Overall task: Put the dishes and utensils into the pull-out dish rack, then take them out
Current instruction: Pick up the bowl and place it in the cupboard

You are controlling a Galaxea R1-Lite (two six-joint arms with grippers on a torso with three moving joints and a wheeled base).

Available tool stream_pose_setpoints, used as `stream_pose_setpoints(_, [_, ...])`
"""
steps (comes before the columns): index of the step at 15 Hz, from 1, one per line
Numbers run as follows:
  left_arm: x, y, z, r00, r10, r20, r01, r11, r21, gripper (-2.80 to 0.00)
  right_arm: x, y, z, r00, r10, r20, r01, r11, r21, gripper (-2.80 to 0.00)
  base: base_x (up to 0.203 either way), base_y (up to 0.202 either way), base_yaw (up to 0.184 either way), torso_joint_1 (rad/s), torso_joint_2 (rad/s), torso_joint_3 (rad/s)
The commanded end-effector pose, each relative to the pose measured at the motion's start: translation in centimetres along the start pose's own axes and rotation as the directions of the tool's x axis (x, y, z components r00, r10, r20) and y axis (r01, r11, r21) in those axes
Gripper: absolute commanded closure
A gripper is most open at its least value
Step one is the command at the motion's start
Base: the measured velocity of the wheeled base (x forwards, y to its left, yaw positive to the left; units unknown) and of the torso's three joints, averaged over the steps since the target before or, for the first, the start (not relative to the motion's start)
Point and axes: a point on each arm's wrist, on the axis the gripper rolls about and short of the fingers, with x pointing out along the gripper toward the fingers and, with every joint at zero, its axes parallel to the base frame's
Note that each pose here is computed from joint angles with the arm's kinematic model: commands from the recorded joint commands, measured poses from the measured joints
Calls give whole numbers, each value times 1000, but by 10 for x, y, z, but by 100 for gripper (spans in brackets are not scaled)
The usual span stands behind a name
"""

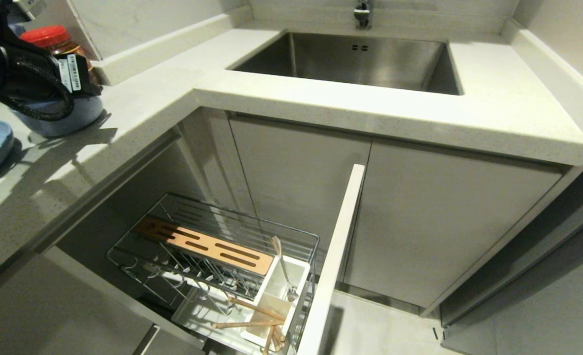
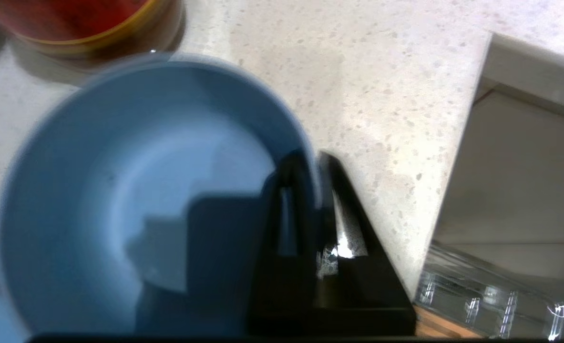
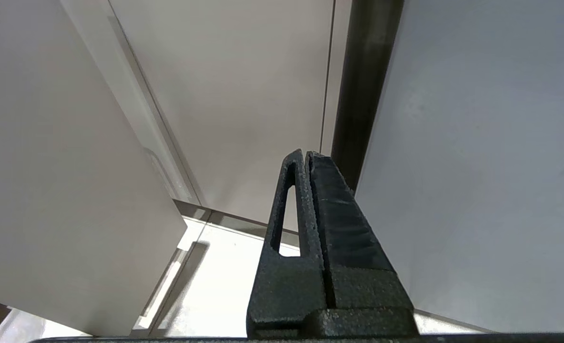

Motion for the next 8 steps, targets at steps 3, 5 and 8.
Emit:
stream_pose_setpoints(3, [-19, -9, 5, 999, -34, 35, 34, 999, 7, 0, 1, 0, -7, 1000, 0, -25, 0, 1000, 0, 0, 0, 0, 0, 0, 0, 0])
stream_pose_setpoints(5, [-39, -12, 9, 996, -51, 79, 50, 999, 16, 0, 1, 0, -7, 1000, 0, -24, 0, 1000, 0, 0, 0, 0, 0, 0, 0, 0])
stream_pose_setpoints(8, [-74, -25, 16, 980, -119, 158, 110, 992, 67, 0, 1, 0, -7, 1000, 0, -24, 0, 1000, 0, 0, 0, 0, 0, 0, 0, 0])
